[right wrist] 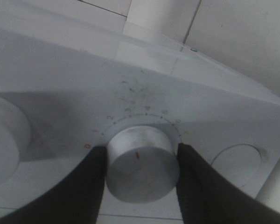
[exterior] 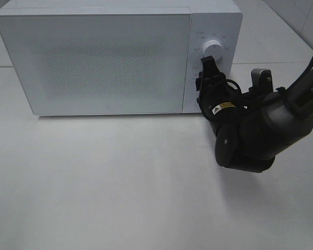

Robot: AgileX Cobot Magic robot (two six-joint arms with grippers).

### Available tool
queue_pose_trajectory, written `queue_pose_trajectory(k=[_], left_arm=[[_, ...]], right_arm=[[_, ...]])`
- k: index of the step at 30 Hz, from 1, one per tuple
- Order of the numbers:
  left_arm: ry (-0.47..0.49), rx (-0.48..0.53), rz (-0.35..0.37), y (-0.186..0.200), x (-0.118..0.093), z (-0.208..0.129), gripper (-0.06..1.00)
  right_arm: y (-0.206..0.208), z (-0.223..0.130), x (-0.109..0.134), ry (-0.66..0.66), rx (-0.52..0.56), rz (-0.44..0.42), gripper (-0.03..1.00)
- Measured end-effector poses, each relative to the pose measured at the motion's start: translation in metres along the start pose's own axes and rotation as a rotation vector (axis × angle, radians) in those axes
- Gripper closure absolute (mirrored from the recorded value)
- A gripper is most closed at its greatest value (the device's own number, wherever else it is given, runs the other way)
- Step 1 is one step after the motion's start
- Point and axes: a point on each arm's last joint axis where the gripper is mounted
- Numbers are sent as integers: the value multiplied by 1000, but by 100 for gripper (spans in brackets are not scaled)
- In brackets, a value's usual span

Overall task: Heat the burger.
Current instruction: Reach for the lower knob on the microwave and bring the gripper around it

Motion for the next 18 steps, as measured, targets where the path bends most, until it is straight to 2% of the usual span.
queue_pose_trajectory(k=[3,13,18], left_arm=[[0,0,0,0,0,0,-3],[0,0,0,0,0,0,-3],[0,0,0,0,0,0,-3]], right_arm=[[0,0,0,-41,0,0,53],[0,1,0,-314,-9,-1,53],[0,1,0,-410,-12,-2,53]])
Point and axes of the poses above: a point on each arm's last joint axis where the gripper is mounted, y pointing back along that axis away from the gripper, x along the wrist's bending axis when the last joint is at zero, z = x × y, and after that the axes turned 4 degrees about y, right-handed
